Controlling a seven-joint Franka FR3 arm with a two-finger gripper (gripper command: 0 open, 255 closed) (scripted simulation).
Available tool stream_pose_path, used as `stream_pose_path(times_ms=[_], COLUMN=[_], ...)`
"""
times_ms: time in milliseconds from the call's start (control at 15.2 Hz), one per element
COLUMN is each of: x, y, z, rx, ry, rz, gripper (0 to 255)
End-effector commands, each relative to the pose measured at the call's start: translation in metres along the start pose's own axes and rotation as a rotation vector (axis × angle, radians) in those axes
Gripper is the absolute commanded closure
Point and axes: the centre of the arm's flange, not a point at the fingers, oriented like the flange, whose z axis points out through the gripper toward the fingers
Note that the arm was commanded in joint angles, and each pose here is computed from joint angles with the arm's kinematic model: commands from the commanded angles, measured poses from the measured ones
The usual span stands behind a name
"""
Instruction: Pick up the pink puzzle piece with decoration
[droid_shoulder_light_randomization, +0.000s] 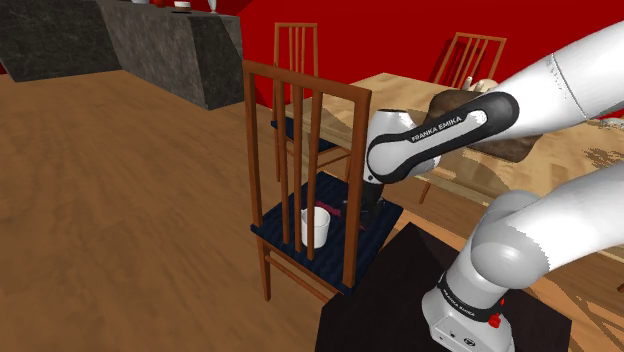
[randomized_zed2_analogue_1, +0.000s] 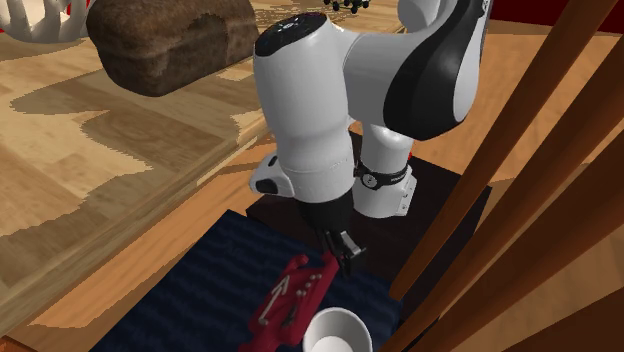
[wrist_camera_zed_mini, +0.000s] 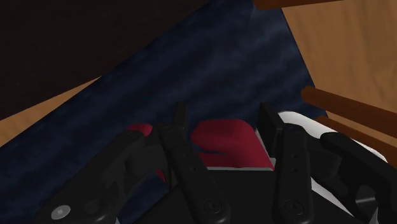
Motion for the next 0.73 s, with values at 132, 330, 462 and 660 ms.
stream_pose_path(times_ms=[132, 330, 462, 660], x=[-0.003, -0.005, -0.006, -0.008], y=[-0.002, -0.005, -0.006, -0.009], z=[-0.021, -0.036, -0.047, -0.062], rx=[0.000, 0.000, 0.000, 0.000], ry=[0.000, 0.000, 0.000, 0.000], rz=[0.000, 0.000, 0.000, 0.000], gripper=[255, 255, 255, 255])
